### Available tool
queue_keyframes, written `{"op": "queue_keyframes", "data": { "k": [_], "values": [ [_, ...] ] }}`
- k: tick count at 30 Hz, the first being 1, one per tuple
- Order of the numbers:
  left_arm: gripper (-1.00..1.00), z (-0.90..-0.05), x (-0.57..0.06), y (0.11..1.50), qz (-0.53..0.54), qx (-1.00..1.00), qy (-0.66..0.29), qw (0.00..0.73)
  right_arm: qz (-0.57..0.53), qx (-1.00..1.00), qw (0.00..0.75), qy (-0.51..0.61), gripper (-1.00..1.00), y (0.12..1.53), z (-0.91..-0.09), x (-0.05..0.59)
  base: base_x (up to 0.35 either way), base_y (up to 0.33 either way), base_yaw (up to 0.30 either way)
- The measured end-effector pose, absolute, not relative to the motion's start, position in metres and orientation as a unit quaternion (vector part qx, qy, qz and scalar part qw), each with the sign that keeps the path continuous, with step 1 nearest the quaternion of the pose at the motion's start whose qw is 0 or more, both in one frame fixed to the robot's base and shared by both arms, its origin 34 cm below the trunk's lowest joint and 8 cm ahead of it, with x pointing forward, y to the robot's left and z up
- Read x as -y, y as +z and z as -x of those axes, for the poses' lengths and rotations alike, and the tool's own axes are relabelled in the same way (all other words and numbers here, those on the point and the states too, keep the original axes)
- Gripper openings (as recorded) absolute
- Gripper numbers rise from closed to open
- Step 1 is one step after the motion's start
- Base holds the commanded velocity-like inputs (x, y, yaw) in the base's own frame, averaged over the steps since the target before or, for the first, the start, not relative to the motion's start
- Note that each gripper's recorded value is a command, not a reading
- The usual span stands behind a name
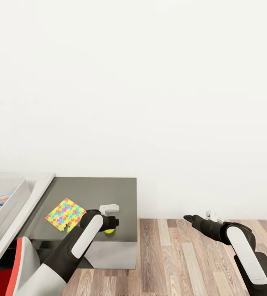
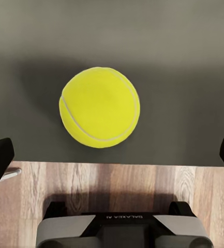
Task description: Put all the toys in the child's room - the three board games (two on the bed and one on the table), the two jigsaw puzzles on the table, and the tennis ball on the table - inside the toy box on the table in the child's room.
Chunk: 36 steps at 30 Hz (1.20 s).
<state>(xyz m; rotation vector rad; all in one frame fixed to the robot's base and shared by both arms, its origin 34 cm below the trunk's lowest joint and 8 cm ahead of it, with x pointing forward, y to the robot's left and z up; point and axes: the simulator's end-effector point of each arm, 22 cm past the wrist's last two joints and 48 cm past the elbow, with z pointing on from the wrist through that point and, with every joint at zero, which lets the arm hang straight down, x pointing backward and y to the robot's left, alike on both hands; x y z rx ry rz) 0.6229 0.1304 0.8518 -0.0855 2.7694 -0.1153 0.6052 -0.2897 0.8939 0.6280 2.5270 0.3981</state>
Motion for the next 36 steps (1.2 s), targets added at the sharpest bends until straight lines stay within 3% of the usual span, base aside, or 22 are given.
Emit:
{"op": "queue_keyframes", "data": {
  "k": [36],
  "values": [
    [1.0,-0.615,-0.13,0.823,0.036,-0.986,-0.041,0.159,-0.235,-0.935,0.224,0.14,1.0,0.865,-0.598,0.29,0.035,0.017,0.0]
  ]
}}
